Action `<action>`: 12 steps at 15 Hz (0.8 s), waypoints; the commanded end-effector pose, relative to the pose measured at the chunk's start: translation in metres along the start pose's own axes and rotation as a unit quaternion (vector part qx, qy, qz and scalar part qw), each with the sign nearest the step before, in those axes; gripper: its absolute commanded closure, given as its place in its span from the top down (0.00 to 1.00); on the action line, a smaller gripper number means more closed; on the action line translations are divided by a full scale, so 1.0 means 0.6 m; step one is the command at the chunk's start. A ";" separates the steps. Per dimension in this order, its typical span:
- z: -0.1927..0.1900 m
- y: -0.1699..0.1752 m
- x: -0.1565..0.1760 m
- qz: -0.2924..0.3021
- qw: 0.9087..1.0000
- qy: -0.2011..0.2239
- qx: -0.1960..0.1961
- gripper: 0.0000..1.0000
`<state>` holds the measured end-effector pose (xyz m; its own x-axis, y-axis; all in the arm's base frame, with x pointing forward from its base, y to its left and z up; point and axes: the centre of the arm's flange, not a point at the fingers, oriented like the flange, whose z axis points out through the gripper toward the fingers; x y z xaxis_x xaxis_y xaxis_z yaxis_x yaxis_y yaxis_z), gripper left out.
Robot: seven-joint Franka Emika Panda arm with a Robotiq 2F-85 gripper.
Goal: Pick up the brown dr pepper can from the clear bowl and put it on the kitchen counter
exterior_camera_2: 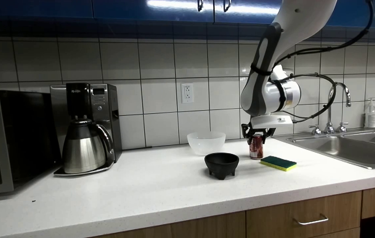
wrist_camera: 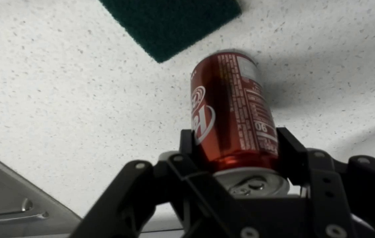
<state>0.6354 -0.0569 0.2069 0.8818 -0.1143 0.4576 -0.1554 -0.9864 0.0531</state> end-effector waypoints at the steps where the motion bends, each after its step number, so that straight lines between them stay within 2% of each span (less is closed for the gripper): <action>1: -0.002 -0.005 0.007 -0.002 1.000 0.006 -0.002 0.38; 2: -0.003 -0.005 0.007 0.000 1.000 0.003 -0.005 0.88; 3: -0.005 -0.005 0.007 0.000 1.000 -0.002 -0.006 0.89; 5: -0.015 -0.005 0.010 -0.001 1.000 -0.003 -0.008 0.99; 12: -0.105 0.000 0.042 0.008 1.000 -0.007 -0.001 1.00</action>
<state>0.6394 -0.0551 0.2369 0.8812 -0.1146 0.4587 -0.1591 -0.9855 0.0594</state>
